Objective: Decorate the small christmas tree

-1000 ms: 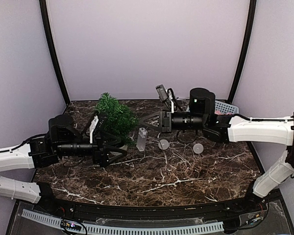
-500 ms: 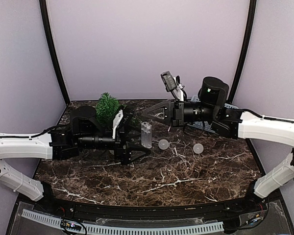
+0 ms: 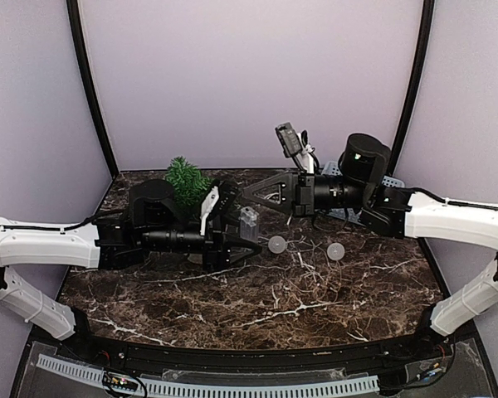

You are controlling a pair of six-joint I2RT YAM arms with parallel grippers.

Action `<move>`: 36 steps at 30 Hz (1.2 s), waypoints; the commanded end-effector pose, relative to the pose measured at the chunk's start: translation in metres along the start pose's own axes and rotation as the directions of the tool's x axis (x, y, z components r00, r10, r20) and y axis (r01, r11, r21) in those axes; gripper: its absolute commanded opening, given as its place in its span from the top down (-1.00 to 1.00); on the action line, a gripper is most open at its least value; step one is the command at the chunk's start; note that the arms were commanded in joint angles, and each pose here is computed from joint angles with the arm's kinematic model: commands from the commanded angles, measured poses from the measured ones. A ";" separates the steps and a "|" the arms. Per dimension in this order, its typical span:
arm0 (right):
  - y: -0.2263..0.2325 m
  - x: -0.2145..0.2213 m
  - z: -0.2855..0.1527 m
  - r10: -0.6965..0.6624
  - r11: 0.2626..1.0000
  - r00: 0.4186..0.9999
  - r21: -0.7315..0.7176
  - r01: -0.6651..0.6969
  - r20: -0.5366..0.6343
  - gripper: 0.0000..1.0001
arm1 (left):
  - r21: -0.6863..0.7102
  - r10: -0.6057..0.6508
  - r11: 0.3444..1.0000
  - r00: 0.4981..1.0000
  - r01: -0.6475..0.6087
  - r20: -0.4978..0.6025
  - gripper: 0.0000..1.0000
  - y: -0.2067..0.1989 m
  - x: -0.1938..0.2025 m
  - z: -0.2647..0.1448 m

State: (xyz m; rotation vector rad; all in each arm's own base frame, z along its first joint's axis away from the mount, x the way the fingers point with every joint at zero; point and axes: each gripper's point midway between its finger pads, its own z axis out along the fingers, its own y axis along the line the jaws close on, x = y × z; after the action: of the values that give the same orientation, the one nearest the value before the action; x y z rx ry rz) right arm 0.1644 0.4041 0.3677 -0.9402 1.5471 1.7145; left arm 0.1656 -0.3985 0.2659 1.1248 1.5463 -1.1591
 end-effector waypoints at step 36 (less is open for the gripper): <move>-0.067 0.085 -0.016 0.163 0.901 0.917 0.434 0.012 -0.363 -0.10 | -0.116 -0.061 0.993 0.937 0.022 -0.343 0.76 0.020 0.050 0.002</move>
State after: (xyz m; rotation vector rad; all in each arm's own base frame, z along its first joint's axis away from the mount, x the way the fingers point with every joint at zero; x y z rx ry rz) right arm 0.1766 0.3840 0.2718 -1.0159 2.1362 1.1901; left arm 0.1770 -0.3851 0.2018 1.2549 1.9080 -0.9099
